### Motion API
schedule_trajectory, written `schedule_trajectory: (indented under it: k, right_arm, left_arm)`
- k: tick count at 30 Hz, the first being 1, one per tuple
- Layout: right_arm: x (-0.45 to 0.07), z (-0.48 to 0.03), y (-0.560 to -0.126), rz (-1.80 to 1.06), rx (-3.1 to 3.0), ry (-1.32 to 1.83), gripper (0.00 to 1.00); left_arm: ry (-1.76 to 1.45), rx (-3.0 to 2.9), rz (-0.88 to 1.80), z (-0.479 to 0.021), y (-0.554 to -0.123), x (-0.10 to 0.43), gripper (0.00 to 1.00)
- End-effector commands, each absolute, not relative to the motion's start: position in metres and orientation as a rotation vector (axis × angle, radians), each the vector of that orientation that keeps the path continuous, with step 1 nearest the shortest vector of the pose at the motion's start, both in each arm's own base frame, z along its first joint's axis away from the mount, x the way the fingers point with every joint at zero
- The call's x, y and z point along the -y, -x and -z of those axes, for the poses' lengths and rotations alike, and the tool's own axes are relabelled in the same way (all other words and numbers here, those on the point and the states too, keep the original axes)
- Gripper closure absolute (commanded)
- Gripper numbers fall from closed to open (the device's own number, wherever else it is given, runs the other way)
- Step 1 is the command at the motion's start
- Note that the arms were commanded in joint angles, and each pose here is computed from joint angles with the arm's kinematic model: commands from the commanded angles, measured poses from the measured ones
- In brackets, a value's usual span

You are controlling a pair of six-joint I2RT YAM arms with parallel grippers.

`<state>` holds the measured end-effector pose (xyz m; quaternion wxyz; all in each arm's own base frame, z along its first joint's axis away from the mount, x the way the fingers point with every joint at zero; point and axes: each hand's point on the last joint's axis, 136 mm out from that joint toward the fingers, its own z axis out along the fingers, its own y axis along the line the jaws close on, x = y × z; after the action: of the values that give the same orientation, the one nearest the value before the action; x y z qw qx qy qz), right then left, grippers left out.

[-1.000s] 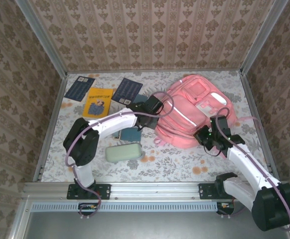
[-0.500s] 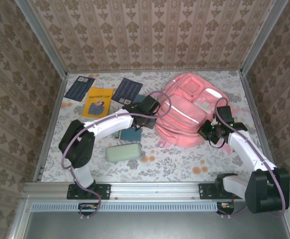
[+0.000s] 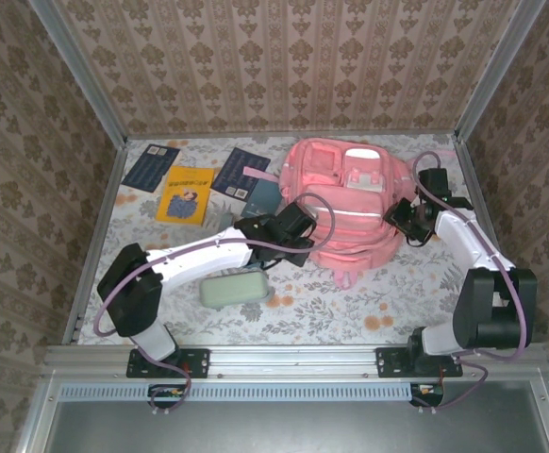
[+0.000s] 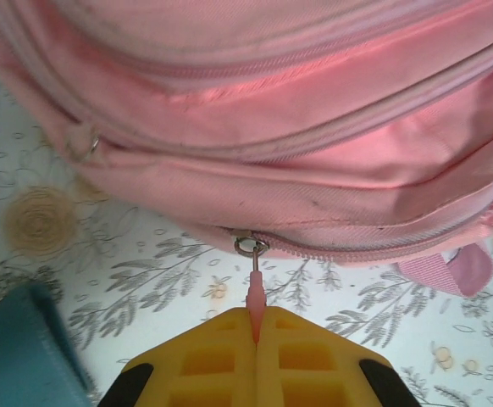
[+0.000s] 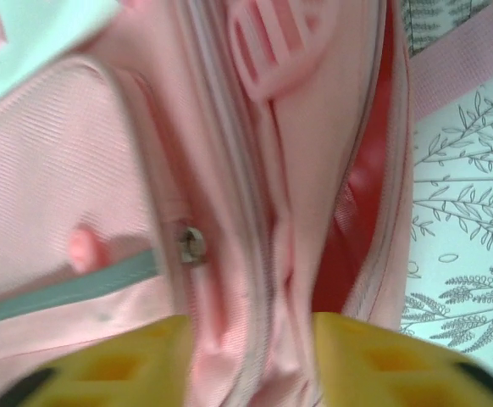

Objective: Pack the student bag

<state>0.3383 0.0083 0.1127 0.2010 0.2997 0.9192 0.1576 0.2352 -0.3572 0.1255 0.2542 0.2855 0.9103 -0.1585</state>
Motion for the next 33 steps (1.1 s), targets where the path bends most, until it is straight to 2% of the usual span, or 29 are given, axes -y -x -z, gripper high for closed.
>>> schedule_trajectory:
  k: [1, 7, 10, 16, 25, 27, 31, 33]
  right_arm:
    - [-0.015, -0.137, -0.323, -0.443, -2.511, -0.861, 0.42]
    - [-0.068, -0.124, -0.269, -0.701, -2.451, -1.011, 0.44]
    - [-0.101, -0.114, -0.258, -0.843, -2.408, -1.057, 0.45]
    - [-0.147, -0.111, -0.264, -1.003, -2.313, -1.107, 0.52]
    - [-0.18, -0.095, -0.287, -1.093, -2.305, -1.179, 0.54]
    - [-0.176, -0.092, -0.287, -1.052, -2.305, -1.19, 0.64]
    - [-0.159, -0.092, -0.28, -0.948, -2.296, -1.215, 0.97]
    - [-0.15, -0.093, -0.274, -0.899, -2.305, -1.205, 1.0]
  left_arm:
    - [-0.795, -2.464, 0.565, -0.13, -0.228, 0.383, 1.0]
    - [-0.839, -2.463, 0.606, -0.123, -0.223, 0.393, 1.0]
    - [-0.853, -2.466, 0.61, -0.121, -0.221, 0.393, 1.0]
    - [-0.893, -2.462, 0.636, -0.119, -0.215, 0.395, 1.0]
    - [-0.91, -2.46, 0.63, -0.119, -0.211, 0.395, 1.0]
    - [-0.909, -2.461, 0.626, -0.119, -0.21, 0.395, 1.0]
    - [-0.887, -2.476, 0.559, -0.113, -0.216, 0.388, 1.0]
    - [-0.868, -2.494, 0.498, -0.108, -0.223, 0.381, 1.0]
